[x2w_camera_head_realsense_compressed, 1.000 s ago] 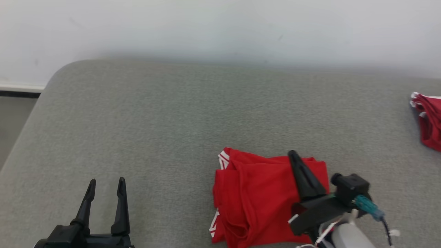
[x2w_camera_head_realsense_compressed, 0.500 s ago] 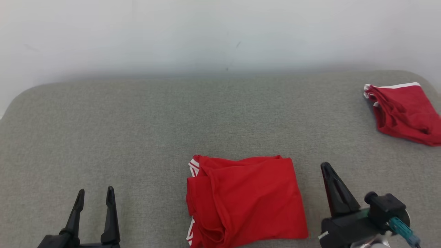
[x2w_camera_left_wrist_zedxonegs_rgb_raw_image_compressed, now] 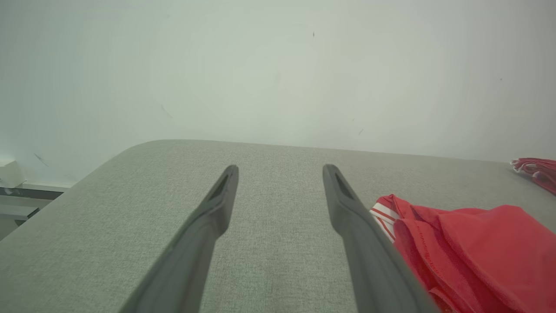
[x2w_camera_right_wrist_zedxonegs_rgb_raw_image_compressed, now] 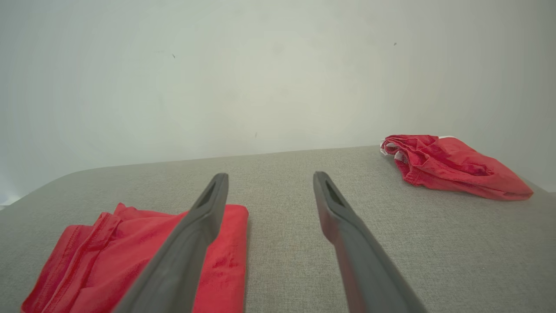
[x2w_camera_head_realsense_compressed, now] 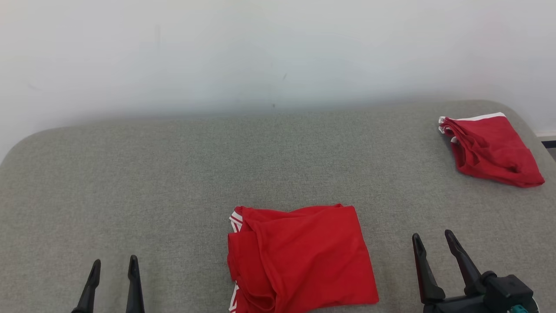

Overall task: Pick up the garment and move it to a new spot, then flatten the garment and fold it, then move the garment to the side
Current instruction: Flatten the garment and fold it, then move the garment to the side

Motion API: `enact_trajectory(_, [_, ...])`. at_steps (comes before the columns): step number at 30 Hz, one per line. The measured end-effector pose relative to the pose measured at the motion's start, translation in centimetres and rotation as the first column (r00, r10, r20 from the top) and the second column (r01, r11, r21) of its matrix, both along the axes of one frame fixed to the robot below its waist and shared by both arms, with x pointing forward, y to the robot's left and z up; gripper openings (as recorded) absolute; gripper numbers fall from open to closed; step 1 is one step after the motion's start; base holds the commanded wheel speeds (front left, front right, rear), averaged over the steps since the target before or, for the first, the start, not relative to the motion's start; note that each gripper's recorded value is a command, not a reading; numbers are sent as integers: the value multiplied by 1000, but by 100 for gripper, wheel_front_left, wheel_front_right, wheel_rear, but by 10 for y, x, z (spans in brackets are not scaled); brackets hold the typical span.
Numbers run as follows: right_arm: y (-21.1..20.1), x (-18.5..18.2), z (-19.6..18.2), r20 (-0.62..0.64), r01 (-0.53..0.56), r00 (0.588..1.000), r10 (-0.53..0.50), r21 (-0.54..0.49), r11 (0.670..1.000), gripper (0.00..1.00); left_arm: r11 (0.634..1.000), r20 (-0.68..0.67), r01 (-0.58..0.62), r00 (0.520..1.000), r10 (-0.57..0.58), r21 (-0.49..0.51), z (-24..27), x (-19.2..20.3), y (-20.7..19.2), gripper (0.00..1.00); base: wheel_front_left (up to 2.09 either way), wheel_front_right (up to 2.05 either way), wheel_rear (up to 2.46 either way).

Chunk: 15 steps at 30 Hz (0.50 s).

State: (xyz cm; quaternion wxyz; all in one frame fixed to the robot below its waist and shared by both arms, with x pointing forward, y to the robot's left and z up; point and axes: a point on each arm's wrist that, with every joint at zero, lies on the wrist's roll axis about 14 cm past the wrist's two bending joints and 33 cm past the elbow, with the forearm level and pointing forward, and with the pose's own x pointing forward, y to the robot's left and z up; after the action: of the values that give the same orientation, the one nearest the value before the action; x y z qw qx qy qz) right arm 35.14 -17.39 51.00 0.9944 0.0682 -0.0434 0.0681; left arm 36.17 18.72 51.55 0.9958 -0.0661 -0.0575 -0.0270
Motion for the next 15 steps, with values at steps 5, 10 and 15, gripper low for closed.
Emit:
enact_trajectory(5, [-3,-5,-1,-2,14,1000,-14,1,1000,100,1000,-14,-22,1000,22,14,-4,-6,8,100,0,0,0])
enact_trajectory(10, [-5,-8,-6,-16,21,1000,-21,4,1000,100,999,-22,-50,998,50,21,-7,-11,17,100,0,0,0])
enact_trajectory(15, [-5,-8,-9,-25,21,999,-21,2,1000,100,997,-36,-71,997,72,27,-11,-16,25,100,0,0,0])
